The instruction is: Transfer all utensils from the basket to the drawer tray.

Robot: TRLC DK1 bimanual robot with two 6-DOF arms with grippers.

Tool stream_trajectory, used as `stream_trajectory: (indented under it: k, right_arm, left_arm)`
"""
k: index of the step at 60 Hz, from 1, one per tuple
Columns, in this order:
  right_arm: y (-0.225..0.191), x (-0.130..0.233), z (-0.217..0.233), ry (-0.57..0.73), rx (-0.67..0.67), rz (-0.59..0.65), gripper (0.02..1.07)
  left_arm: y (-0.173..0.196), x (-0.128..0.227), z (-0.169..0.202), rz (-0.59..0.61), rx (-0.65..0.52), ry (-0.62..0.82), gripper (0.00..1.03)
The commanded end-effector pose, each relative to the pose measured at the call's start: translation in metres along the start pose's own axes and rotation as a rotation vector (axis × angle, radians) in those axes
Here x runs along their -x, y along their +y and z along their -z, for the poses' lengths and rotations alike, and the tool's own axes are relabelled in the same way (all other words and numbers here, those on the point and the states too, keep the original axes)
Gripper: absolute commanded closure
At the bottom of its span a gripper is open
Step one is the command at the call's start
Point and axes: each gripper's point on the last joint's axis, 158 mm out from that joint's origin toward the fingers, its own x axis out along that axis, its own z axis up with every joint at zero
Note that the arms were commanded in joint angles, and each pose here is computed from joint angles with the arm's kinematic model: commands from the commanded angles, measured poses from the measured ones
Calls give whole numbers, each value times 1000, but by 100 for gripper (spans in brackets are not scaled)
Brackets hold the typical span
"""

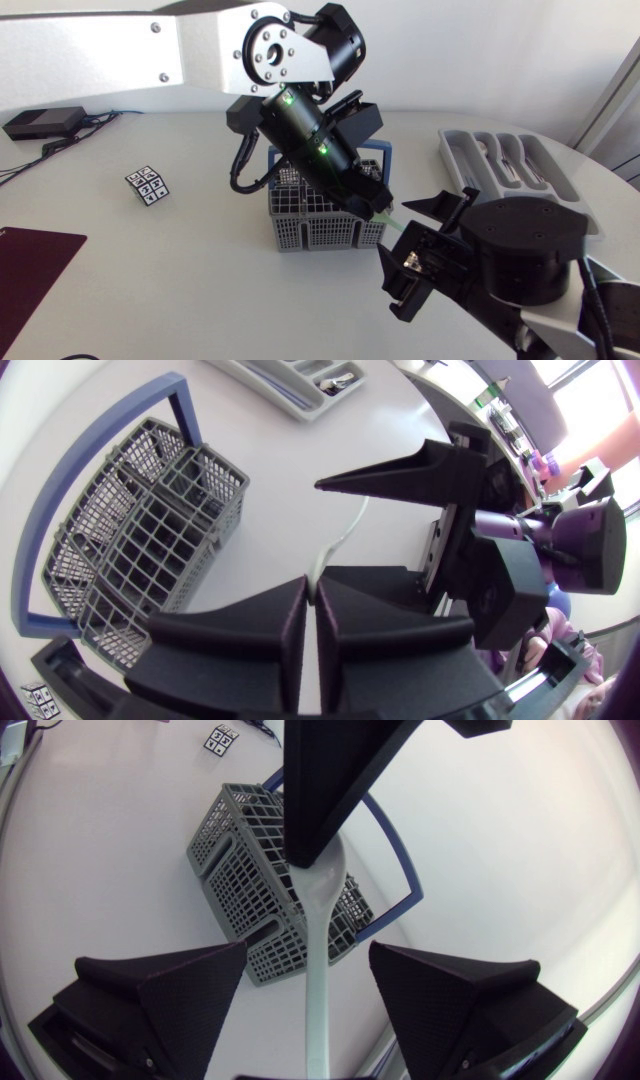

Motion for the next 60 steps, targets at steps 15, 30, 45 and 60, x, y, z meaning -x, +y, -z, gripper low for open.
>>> stream_trajectory:
  k: [15,30,45,60]
  right_arm:
    - [-14,-6,-19,-19,44,64,48]
    - [-14,-5,-21,-24,50,71,71]
    - [-13,-5,-20,-25,61,69,87]
    - [-9,-3,-19,-22,75,57,94]
  left_arm:
    - [12,-4,8,9,70,32,100]
    - [12,-5,11,23,82,43,100]
    - [9,-6,12,40,86,45,100]
    - [9,-4,10,41,88,40,100]
